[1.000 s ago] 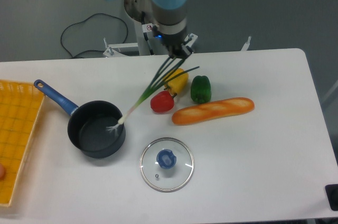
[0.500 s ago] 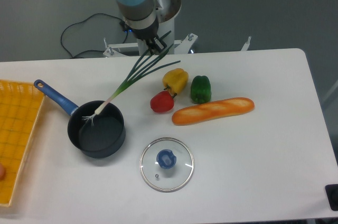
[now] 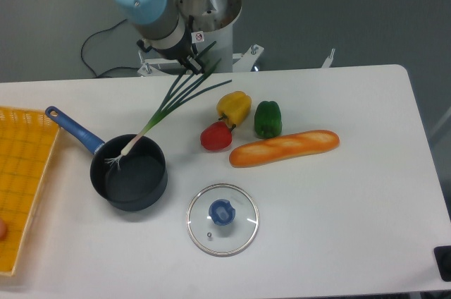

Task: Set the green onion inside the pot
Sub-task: 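Lift the green onion and swing its white root end into the saucepan, then move the gripper toward the saucepan handle, lowering the onion leaves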

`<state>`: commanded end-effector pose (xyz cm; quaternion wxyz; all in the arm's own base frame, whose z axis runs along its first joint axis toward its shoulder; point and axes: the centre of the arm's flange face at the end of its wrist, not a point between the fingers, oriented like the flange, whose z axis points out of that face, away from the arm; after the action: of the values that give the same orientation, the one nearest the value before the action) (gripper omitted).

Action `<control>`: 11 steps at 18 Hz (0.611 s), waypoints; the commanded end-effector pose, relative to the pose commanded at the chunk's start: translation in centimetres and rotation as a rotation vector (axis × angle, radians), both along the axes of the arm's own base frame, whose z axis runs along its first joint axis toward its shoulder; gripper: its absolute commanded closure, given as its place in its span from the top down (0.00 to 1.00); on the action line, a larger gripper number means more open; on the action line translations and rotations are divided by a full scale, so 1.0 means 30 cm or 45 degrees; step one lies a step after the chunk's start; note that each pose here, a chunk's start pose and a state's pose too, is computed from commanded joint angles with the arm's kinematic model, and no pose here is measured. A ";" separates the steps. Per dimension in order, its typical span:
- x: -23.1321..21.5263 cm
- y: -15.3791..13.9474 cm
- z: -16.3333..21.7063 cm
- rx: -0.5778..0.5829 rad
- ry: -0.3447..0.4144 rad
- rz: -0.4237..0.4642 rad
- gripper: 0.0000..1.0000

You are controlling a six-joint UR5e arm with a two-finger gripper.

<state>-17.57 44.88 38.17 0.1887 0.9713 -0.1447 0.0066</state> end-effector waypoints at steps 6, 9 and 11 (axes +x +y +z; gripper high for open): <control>0.019 0.050 -0.068 -0.067 0.052 0.036 0.11; 0.037 0.079 -0.105 -0.112 0.100 0.045 0.11; 0.058 0.106 -0.121 -0.122 0.129 0.059 0.11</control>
<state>-15.83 48.07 34.54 0.2416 0.9634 -0.1120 -0.0313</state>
